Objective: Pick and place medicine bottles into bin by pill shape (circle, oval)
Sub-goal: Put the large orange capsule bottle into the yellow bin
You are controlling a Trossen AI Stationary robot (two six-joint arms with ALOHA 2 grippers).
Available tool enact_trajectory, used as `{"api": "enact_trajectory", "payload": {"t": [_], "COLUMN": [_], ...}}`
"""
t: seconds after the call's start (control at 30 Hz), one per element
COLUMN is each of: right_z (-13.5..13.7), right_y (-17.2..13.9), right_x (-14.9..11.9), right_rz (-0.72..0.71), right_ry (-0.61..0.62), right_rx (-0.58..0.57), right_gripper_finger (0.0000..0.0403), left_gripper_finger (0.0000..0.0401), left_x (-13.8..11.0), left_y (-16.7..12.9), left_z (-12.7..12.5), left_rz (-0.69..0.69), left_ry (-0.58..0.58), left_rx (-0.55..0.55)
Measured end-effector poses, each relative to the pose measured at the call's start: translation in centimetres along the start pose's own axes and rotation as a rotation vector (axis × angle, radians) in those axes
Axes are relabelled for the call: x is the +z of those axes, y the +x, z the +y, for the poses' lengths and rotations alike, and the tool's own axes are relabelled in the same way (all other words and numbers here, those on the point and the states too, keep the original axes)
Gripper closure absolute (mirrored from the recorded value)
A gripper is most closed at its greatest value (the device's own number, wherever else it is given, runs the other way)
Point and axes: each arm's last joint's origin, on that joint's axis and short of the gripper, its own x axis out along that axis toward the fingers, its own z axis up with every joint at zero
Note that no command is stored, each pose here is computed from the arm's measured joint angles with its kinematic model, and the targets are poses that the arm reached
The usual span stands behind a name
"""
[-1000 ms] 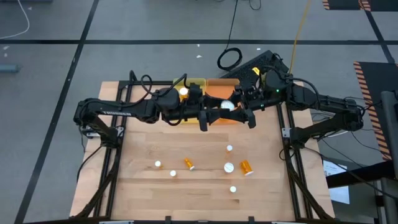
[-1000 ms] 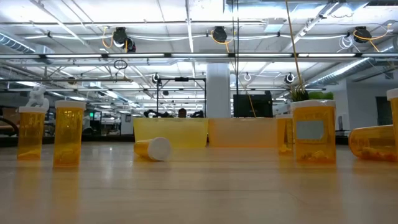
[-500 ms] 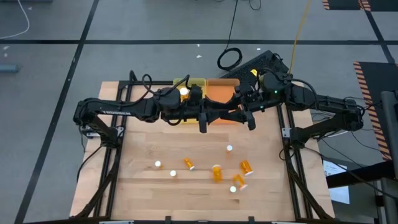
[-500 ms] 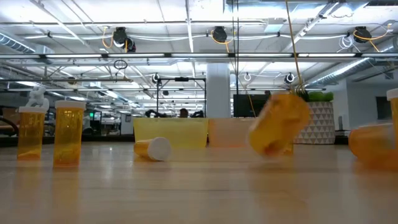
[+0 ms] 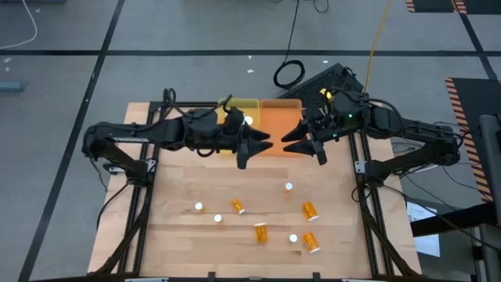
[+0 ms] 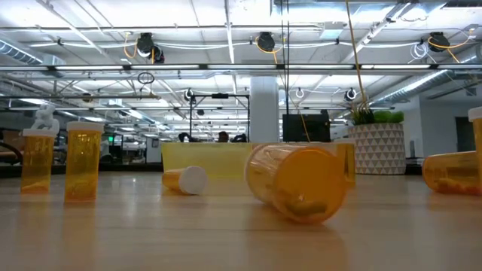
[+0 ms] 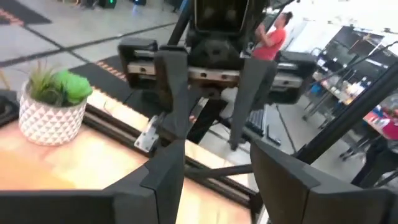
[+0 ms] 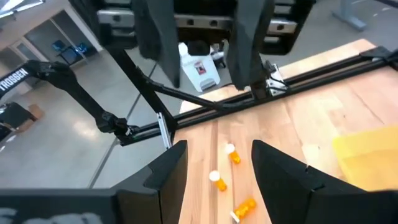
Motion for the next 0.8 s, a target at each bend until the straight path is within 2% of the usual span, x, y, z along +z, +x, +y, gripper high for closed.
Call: {"api": "enact_trajectory", "payload": {"t": [0.13,0.2,0.33,0.5,0.8], "right_z": [0.1,0.0,-0.1,-0.3,-0.5], "right_y": [-0.3,-0.4,-0.7,-0.9,-1.0], "right_x": [-0.2,-0.4,-0.9,-1.7,-2.3], "right_rz": [0.018,0.033,0.084,0.157,0.216], "right_ry": [0.01,0.016,0.038,0.072,0.103], "right_rx": [-0.008,-0.014,-0.034,-0.066,-0.091], "right_gripper_finger": [0.0232,0.0232,0.0232,0.0232,0.0232], "left_gripper_finger": [0.0215,0.0215,0.0215,0.0215,0.0215], "left_x": [-1.6,-3.2,-6.9,-11.2,-18.7], "left_y": [-0.9,-1.3,-1.0,-0.8,-0.5], "left_z": [-0.1,-0.5,-2.9,-6.5,-9.8], "left_rz": [0.154,0.273,0.432,0.513,0.678], "left_ry": [-0.078,-0.143,-0.254,-0.354,-0.39], "left_rx": [0.066,0.109,0.129,0.151,0.256]}}
